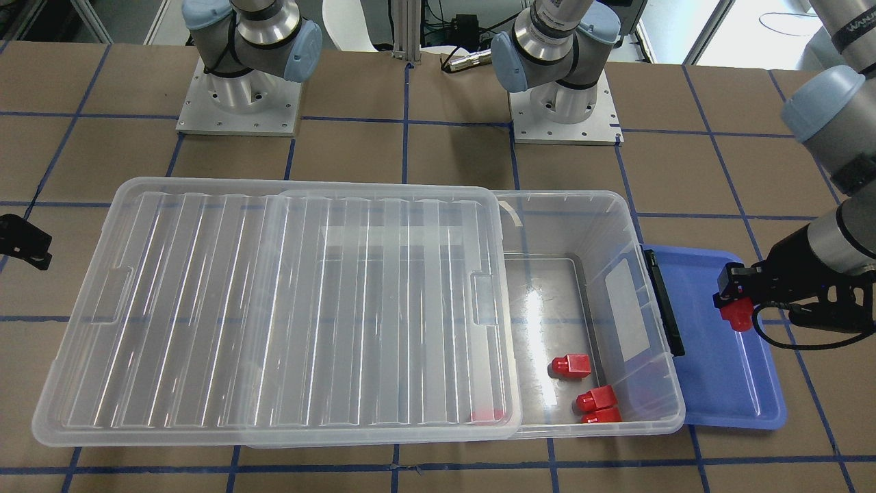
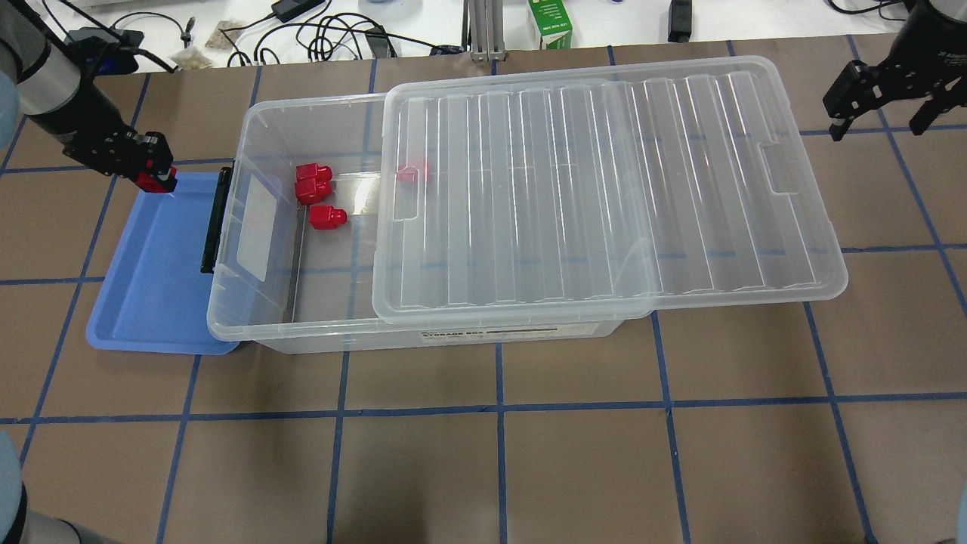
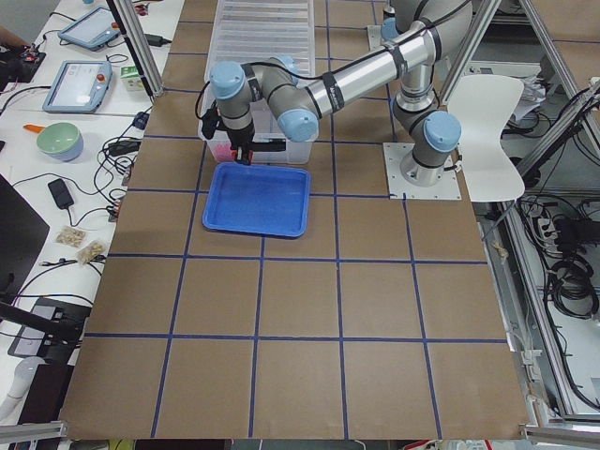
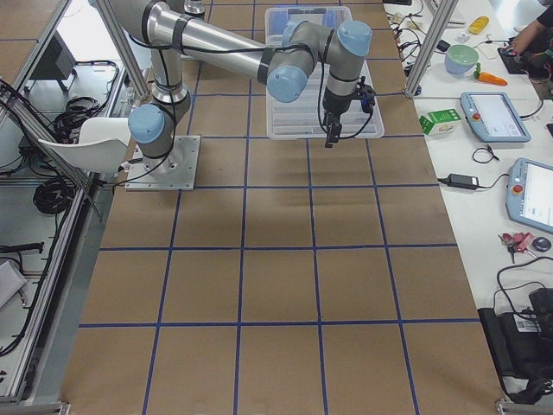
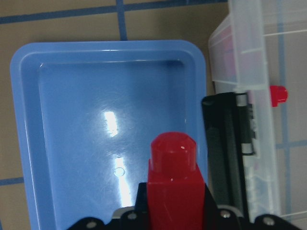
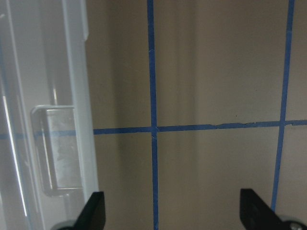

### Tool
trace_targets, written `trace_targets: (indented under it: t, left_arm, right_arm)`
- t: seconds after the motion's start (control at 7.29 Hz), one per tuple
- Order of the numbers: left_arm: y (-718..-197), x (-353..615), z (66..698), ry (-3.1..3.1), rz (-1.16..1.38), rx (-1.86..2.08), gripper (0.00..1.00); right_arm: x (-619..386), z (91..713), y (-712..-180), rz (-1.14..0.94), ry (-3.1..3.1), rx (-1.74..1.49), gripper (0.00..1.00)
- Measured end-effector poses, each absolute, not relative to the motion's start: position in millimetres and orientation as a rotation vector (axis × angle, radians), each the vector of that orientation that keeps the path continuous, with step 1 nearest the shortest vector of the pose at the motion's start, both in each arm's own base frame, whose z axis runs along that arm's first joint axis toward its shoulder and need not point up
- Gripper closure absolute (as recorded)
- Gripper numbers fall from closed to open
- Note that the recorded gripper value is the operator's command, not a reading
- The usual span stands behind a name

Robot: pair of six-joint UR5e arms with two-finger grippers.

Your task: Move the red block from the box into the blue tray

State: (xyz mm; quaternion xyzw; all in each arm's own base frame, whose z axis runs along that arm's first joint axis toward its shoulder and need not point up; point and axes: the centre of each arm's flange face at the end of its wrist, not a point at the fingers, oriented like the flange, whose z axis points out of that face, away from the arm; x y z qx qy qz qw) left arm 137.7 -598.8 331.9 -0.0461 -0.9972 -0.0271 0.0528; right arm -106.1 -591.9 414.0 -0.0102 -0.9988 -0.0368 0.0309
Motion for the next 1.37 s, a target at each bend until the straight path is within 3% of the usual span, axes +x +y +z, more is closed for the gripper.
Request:
trace_targets:
  t: [0.41, 0.69, 0.82, 0.96, 1.23, 1.37]
  left_arm:
    - [-584.2, 170.4, 239.6, -3.031, -0.117, -0.113, 1.0]
    - [-580.1, 171.2, 205.7, -3.035, -0.12, -0.11, 0.8]
    - [-581.0, 172.2, 200.5, -3.039, -0.125, -0.112, 0.44]
    - [-582.8, 173.4, 200.6, -3.051, -0.13, -0.116, 0.26]
    - [-584.4, 171.7, 210.4, -3.075, -0.121, -0.123, 0.16]
    - [-585.9, 169.1, 221.7, -3.085, -0.102, -0.128, 0.15]
  right_arm:
    - [-117.0, 372.7, -593.8, -0.169, -3.1, -0.06, 0.0]
    - [-113.0, 357.1, -593.8, -0.141, -3.095, -0.059, 0.0]
    - [-111.1, 352.6, -593.9, -0.142, -3.096, -0.056, 0.0]
    - [-107.0, 348.9, -595.2, -0.147, -3.098, -0.05, 0.0]
    - [-91.5, 345.7, -598.3, -0.152, -3.095, -0.08, 0.0]
    - [-82.9, 345.5, -599.5, -0.152, -3.094, -0.087, 0.0]
